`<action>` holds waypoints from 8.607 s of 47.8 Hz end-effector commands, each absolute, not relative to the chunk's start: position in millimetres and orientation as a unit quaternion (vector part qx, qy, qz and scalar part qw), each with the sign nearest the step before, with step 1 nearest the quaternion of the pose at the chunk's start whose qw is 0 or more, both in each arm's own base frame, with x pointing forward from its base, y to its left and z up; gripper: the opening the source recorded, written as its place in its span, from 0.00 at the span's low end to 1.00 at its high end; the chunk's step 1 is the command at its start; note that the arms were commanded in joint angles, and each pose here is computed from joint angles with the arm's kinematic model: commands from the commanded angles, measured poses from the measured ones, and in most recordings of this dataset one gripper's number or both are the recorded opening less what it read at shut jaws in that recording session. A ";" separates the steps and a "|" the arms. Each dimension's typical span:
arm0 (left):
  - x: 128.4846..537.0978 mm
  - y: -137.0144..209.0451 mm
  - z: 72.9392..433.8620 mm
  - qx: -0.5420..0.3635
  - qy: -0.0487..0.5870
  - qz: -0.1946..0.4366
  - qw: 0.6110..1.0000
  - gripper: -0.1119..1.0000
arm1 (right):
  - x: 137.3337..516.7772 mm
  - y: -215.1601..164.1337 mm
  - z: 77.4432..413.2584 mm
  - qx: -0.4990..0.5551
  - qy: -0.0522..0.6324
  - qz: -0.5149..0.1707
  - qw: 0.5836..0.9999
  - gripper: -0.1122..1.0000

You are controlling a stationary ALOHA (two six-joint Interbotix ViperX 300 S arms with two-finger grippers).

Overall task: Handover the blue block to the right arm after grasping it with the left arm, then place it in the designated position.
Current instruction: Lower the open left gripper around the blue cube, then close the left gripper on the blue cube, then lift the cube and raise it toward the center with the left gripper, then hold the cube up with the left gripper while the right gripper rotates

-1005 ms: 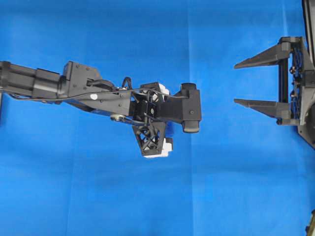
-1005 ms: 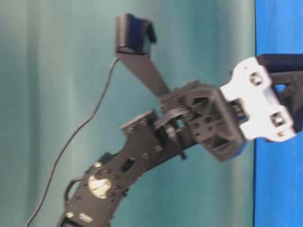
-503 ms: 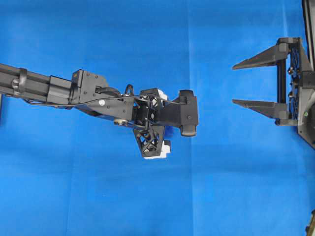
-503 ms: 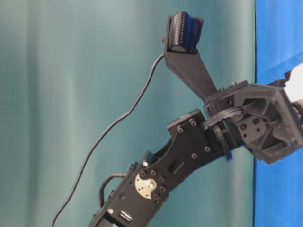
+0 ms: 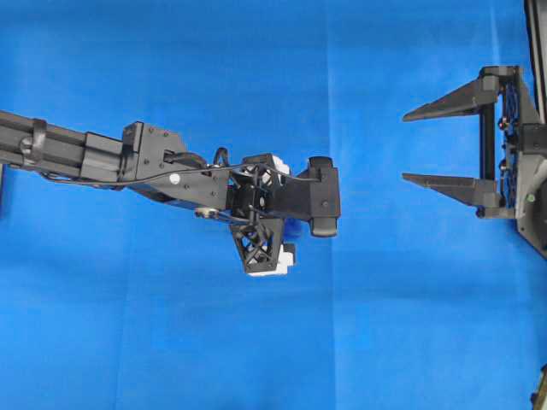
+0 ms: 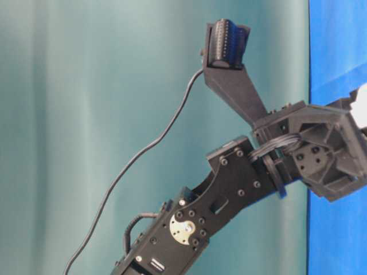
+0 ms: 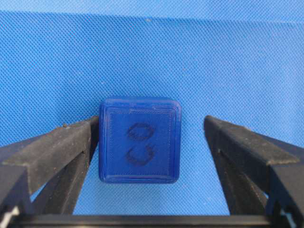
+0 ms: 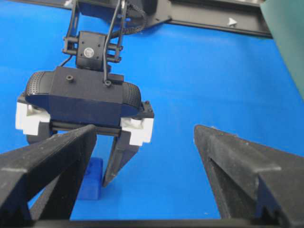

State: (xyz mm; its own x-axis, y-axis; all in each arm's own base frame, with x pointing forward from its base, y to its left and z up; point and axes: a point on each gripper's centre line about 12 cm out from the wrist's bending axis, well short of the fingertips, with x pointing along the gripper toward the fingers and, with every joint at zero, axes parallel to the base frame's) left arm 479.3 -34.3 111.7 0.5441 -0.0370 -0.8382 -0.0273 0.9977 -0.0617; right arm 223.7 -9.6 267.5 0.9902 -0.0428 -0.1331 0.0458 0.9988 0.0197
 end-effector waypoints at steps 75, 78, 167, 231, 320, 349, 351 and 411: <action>467.8 -30.8 237.4 -0.033 0.451 -0.002 0.892 0.52 | 227.0 -10.2 280.5 0.012 0.046 -0.023 0.999 0.98; 466.6 -31.5 243.4 -0.032 0.451 -0.003 0.892 0.52 | 227.0 -10.2 280.4 0.012 0.046 -0.023 0.999 0.98; 445.6 -15.8 334.4 -0.023 0.437 0.012 0.899 0.52 | 227.7 -10.2 284.2 0.013 0.044 -0.023 0.999 0.98; 378.0 -9.4 334.2 -0.031 0.153 -0.006 0.988 0.52 | 232.5 -10.4 294.4 0.012 0.037 -0.023 0.999 0.98; 345.5 -7.8 321.5 -0.010 0.045 -0.012 0.999 0.52 | 234.1 6.1 308.9 -0.545 0.011 0.052 0.837 0.98; 345.7 -7.3 322.1 -0.012 0.045 -0.011 0.999 0.52 | 234.6 6.8 309.4 -0.613 0.010 0.057 0.788 0.97; 345.8 -7.8 321.0 -0.012 0.046 -0.012 0.999 0.52 | 234.8 7.0 310.3 -0.612 0.008 0.057 0.788 0.97; 346.0 -7.8 321.8 -0.012 0.045 -0.012 0.999 0.52 | 239.8 9.3 312.4 -0.612 -0.003 0.062 0.788 0.96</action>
